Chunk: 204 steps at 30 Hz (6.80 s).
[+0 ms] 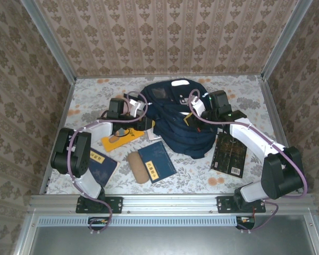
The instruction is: Pack the student bag
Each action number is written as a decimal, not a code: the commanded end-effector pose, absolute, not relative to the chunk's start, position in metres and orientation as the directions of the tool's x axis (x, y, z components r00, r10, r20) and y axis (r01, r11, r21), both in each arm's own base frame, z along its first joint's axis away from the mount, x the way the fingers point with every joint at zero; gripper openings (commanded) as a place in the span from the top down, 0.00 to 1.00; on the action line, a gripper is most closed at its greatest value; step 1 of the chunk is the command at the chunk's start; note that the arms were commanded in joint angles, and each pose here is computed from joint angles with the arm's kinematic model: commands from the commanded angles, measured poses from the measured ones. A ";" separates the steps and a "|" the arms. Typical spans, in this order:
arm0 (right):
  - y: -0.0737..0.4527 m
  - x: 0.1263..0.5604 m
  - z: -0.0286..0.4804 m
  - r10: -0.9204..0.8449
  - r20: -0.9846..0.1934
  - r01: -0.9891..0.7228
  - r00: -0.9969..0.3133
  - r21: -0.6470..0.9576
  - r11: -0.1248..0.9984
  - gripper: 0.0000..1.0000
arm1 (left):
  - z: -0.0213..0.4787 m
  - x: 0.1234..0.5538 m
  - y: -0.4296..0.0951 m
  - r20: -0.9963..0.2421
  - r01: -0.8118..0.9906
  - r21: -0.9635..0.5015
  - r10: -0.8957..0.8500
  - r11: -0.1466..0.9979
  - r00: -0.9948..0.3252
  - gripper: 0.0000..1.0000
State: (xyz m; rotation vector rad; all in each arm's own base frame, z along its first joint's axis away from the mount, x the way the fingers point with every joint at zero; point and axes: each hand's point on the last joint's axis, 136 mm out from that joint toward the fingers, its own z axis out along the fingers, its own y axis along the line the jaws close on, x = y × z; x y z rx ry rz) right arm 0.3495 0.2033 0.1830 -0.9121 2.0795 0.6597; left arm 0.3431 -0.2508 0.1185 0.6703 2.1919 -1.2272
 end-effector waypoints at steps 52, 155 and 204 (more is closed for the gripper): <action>0.205 0.368 0.219 -0.309 -0.846 -0.730 -0.435 0.130 0.671 1.00 | 0.110 0.325 -0.266 -0.649 0.670 -0.538 0.256 0.511 -0.716 0.91; 0.186 0.373 0.193 -0.422 -0.784 -0.600 -0.455 -0.080 0.796 0.62 | 0.181 0.285 -0.271 -0.527 0.505 -0.537 0.199 0.675 -0.826 0.44; 0.199 0.331 0.243 -0.099 -0.877 -0.510 -0.470 0.179 0.841 0.31 | 0.068 0.309 -0.242 -0.295 0.085 -0.813 -0.281 0.575 -0.913 0.17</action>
